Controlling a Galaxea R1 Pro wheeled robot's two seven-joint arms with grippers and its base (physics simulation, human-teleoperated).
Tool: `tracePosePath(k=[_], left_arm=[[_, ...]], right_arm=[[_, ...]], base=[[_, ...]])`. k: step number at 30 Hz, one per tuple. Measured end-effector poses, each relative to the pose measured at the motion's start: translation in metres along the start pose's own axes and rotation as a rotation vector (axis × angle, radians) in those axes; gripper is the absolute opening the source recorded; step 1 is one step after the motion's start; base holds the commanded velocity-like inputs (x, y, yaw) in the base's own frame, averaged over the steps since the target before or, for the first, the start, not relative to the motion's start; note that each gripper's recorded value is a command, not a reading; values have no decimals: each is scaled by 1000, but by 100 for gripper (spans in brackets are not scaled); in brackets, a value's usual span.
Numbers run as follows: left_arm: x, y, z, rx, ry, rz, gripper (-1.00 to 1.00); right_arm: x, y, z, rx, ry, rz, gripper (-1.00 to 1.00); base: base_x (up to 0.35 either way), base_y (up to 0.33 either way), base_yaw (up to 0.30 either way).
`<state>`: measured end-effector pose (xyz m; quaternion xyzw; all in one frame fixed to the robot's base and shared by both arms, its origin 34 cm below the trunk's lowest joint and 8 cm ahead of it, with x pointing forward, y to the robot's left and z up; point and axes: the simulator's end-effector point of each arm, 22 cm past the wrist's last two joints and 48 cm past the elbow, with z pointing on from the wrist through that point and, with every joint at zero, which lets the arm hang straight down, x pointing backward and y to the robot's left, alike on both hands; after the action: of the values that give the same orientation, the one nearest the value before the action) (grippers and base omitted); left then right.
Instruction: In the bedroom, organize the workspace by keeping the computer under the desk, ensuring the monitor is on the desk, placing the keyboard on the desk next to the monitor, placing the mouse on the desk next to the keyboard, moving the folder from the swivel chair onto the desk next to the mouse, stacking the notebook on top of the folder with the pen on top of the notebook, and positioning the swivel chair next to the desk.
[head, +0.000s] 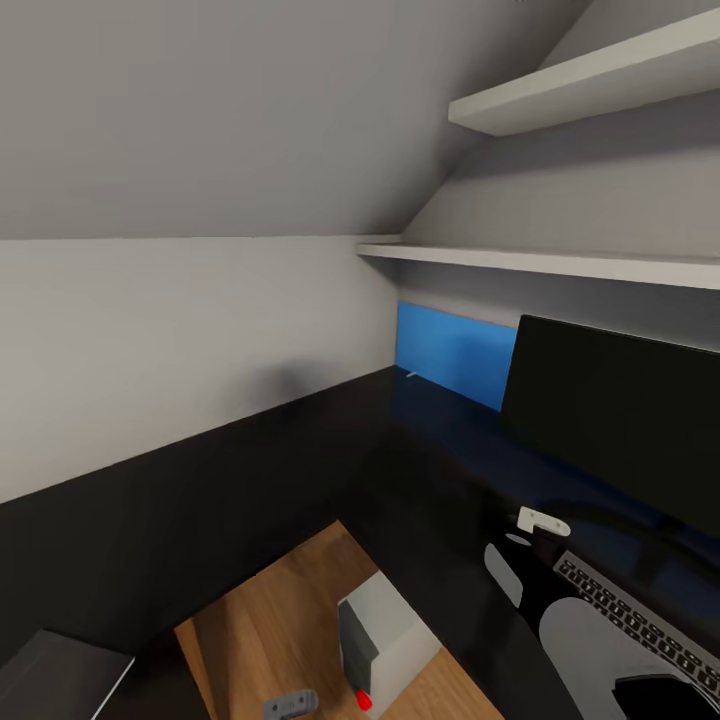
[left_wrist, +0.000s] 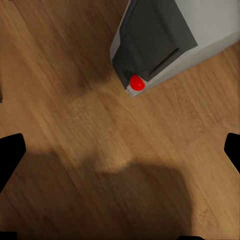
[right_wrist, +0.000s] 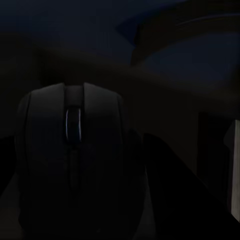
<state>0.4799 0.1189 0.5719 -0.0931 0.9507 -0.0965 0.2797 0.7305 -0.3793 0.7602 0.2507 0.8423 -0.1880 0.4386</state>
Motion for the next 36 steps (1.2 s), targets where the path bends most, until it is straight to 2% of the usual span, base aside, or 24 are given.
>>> tracePosePath(k=[11,12,36], left_arm=[[0,1,0,-1,-1,2,100],[0,1,0,-1,-1,2,100],[0,1,0,-1,-1,2,100]], right_arm=[[0,1,0,-3,-2,0,-100],[0,1,0,-3,-2,0,100],[-7,4,-2,-10,-15,11,100]], base=[[0,0,-1],[0,0,0],[0,0,0]])
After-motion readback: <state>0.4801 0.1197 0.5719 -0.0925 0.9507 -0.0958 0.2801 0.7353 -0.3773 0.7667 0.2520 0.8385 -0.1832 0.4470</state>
